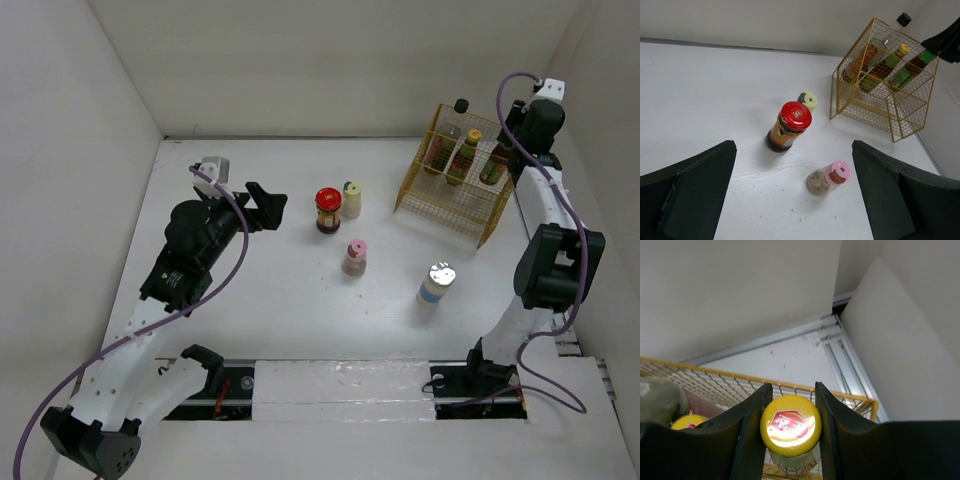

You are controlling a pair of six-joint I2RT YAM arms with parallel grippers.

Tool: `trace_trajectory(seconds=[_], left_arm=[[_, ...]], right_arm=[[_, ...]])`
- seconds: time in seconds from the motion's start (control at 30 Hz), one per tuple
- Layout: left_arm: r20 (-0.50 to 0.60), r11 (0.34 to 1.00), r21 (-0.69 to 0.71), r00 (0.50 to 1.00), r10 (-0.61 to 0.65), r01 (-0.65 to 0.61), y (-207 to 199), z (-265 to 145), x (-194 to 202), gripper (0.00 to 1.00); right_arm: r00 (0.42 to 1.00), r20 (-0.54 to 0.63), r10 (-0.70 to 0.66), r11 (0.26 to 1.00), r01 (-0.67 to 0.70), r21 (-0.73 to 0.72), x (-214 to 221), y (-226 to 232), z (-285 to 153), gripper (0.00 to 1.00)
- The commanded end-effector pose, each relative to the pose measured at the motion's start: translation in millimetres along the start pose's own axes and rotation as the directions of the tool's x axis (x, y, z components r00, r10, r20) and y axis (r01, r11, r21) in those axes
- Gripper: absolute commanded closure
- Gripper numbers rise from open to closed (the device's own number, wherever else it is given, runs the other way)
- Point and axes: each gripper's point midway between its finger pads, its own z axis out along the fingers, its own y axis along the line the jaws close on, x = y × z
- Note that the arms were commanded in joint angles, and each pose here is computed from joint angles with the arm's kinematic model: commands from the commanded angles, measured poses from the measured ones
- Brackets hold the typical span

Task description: Organize the condiment bottles

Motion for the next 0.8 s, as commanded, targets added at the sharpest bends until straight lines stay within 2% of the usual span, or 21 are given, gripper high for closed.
trace_trajectory(seconds=[0.0,0.33,0.47,0.5,0.7,0.77], left_arm=[[0.045,1.000,0.010,0.999,0.016,-0.016,-4.5,-0.2,-15.8,0.03],[0.045,1.000,0.010,0.999,0.016,-0.016,-4.5,-0.2,-15.8,0.03],[0.045,1.000,0.010,0.999,0.016,-0.016,-4.5,-0.2,-15.8,0.03],[0.045,1.000,0.010,0.999,0.016,-0.016,-4.5,-0.2,-15.8,0.03],[0.041,1.000,0.019,0.999,0.016,-0.016,-6.0,-0.4,-15.1,0.03],[0.036,1.000,0.007,0.999,0.016,-0.016,-3.5,2.0,-13.4,0.03]], right_arm=[[0.963,0.268,0.025,1.000,-0.028,0.011,-78.8,5.8,-20.7,0.96],[0.984,0.177,0.021,0.999,-0.029,0.045,-22.5,3.0,-6.0,0.85],[0.986,0.164,0.028,0.998,-0.036,0.045,-15.6,2.9,-5.5,0.71],[0.986,0.164,0.028,0.998,-0.036,0.045,-15.5,2.9,-5.5,0.65],[0.990,0.137,0.045,0.998,-0.052,0.045,-3.3,3.3,-2.7,0.59],[0.989,0.137,0.054,0.997,-0.061,0.043,-3.3,3.7,-2.7,0.53]])
